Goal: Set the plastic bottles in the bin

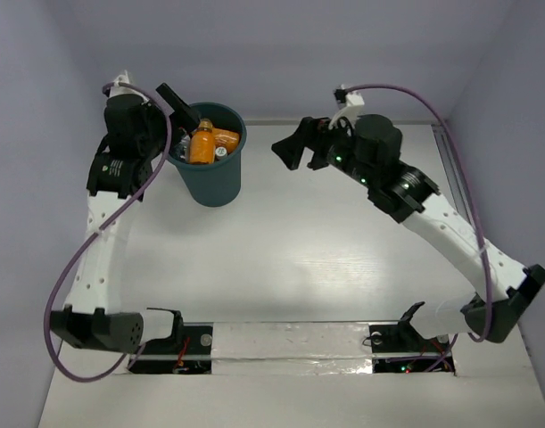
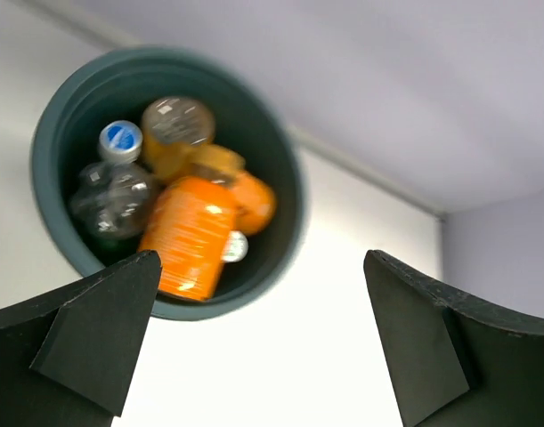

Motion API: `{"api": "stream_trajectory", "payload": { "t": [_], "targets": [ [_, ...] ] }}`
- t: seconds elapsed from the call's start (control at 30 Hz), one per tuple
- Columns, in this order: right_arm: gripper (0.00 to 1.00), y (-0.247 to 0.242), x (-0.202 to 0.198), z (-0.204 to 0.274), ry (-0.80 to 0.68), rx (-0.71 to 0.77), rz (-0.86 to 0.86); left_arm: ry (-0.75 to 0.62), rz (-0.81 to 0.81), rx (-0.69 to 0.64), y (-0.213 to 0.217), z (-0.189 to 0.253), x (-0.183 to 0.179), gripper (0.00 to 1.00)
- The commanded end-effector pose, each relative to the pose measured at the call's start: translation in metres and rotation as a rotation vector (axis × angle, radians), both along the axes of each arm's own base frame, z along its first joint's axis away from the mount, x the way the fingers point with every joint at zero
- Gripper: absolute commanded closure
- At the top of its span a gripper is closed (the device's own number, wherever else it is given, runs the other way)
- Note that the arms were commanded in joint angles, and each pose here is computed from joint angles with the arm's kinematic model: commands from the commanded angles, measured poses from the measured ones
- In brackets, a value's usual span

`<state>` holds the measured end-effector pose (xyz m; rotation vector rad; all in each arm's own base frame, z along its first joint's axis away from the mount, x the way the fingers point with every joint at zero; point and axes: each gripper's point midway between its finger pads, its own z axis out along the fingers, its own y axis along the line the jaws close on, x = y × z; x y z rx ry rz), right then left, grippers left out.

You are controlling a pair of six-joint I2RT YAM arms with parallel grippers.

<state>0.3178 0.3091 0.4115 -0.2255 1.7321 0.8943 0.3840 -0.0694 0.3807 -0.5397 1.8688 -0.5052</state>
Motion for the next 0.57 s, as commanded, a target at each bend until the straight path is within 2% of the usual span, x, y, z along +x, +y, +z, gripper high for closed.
{"api": "stream_trajectory", "payload": {
  "t": [0.0,0.07,0.13,0.27,0.37,0.53],
  "targets": [
    [0.00,-0.064,-0.027,0.090,-0.204,0.096,-0.150,-0.261,-0.102,-0.043,-0.015,0.087,-0.032,0.01],
    [0.00,-0.098,-0.033,0.102,-0.245,0.091,-0.269,-0.326,-0.146,-0.056,-0.020,0.109,-0.051,0.01],
    [0.00,-0.139,-0.054,0.123,-0.298,0.133,-0.365,-0.386,-0.152,-0.059,-0.019,0.131,-0.067,0.01],
    [0.00,-0.217,-0.076,0.123,-0.316,0.168,-0.636,-0.535,-0.098,-0.055,-0.003,0.172,-0.114,0.01],
    [0.00,-0.243,-0.090,0.112,-0.316,0.184,-0.708,-0.593,-0.076,-0.050,0.005,0.183,-0.138,0.01],
    [0.00,-0.241,-0.088,0.093,-0.267,0.146,-0.707,-0.539,-0.098,-0.054,0.000,0.155,-0.136,0.01]
  ]
}}
